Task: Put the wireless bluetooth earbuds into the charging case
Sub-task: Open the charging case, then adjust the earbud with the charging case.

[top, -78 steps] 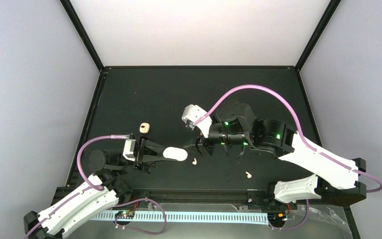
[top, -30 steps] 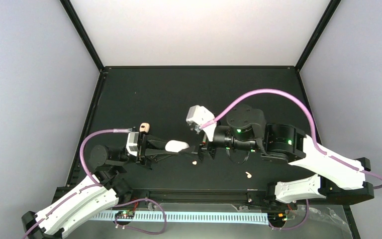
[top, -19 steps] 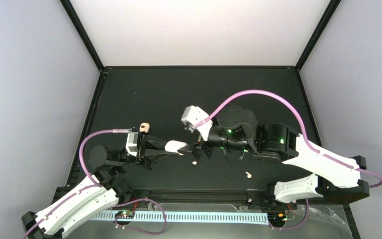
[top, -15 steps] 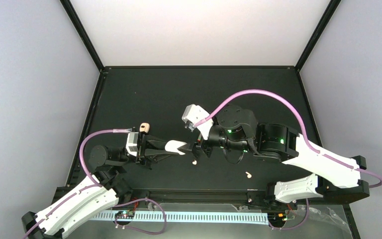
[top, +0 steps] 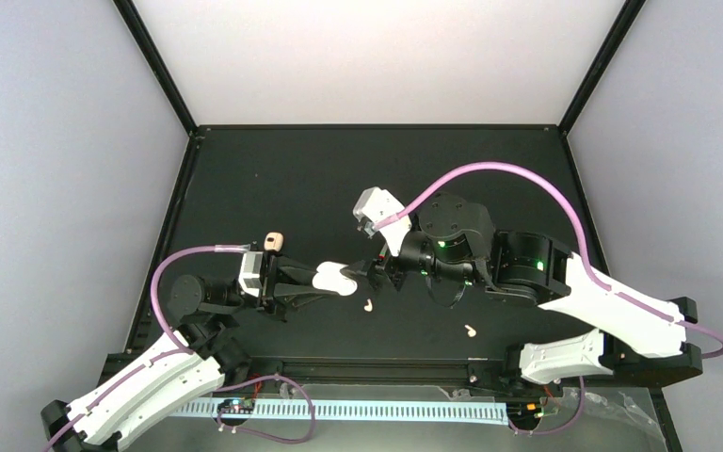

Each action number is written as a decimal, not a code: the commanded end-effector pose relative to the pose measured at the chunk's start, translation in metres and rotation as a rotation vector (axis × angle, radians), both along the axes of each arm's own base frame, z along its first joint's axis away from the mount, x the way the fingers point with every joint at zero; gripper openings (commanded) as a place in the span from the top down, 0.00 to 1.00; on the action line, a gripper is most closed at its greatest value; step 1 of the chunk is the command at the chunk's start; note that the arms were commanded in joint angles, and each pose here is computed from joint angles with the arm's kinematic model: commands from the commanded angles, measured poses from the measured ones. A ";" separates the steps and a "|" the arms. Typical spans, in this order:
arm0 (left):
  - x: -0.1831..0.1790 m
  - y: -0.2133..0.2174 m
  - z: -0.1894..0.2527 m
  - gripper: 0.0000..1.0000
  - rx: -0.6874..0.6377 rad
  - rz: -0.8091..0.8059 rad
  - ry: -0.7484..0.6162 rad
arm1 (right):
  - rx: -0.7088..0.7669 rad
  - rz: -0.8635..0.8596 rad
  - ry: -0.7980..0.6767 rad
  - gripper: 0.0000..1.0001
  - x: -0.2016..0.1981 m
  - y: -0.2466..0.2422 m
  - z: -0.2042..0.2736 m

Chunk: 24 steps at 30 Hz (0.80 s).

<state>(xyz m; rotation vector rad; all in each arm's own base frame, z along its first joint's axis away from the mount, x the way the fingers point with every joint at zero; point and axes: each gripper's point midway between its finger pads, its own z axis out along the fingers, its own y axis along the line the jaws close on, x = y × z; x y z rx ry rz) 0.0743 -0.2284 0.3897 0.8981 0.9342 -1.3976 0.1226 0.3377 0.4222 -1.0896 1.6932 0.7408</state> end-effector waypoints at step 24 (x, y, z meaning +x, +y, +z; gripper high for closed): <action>-0.014 0.008 0.011 0.98 -0.037 -0.026 -0.062 | 0.000 0.120 0.043 0.12 -0.020 -0.006 -0.004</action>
